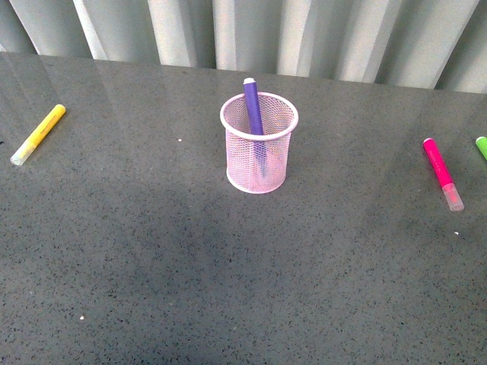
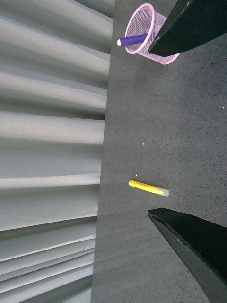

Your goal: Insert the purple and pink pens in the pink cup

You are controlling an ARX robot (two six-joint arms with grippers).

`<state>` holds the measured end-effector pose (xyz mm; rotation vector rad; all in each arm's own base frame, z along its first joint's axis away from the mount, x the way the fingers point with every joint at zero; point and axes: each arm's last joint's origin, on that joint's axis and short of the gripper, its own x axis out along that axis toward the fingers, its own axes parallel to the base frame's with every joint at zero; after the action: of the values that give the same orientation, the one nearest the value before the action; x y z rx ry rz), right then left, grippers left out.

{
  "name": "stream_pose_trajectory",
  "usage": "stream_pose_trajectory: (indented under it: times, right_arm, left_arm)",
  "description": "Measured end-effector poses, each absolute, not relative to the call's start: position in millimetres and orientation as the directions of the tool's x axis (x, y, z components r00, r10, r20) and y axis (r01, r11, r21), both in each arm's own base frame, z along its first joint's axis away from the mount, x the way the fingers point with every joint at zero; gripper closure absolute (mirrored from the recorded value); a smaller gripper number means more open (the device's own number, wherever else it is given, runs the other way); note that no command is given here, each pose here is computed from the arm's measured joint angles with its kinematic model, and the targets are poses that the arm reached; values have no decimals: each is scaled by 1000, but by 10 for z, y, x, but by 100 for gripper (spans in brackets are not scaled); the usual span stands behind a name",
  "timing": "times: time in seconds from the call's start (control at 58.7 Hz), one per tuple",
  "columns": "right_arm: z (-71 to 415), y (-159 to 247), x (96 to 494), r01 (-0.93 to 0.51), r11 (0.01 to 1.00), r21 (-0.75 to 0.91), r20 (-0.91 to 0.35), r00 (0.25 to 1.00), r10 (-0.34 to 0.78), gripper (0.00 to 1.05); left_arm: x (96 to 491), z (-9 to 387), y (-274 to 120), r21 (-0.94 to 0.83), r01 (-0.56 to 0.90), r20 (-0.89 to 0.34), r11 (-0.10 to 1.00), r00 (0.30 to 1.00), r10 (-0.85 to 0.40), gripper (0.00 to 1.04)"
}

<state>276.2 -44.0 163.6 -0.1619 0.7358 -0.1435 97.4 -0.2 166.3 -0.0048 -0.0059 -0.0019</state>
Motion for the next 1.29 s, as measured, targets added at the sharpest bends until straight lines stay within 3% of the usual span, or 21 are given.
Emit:
stream_pose_trajectory:
  times: [0.255,0.562,0.868,1.294]
  right_arm:
    - [1444,-161,3408,27,996,-88,-707,703,-82,7]
    - [1065,170,3822,56,998,-16,-753,657,-49,7]
    - [740,202,3938,88,996,-16,-793,606,-66,7]
    - [731,-8,4011,132,991,-24,-785,612,-100,7]
  left_arm:
    - [974,1663,-2,-5,2,6,1000,1000,-2,7]
    - [974,1663,-2,-5,2,6,1000,1000,-2,7]
    - [974,1663,-2,-5,2,6,1000,1000,-2,7]
    - [974,1663,-2,-5,2,6,1000,1000,-2,7]
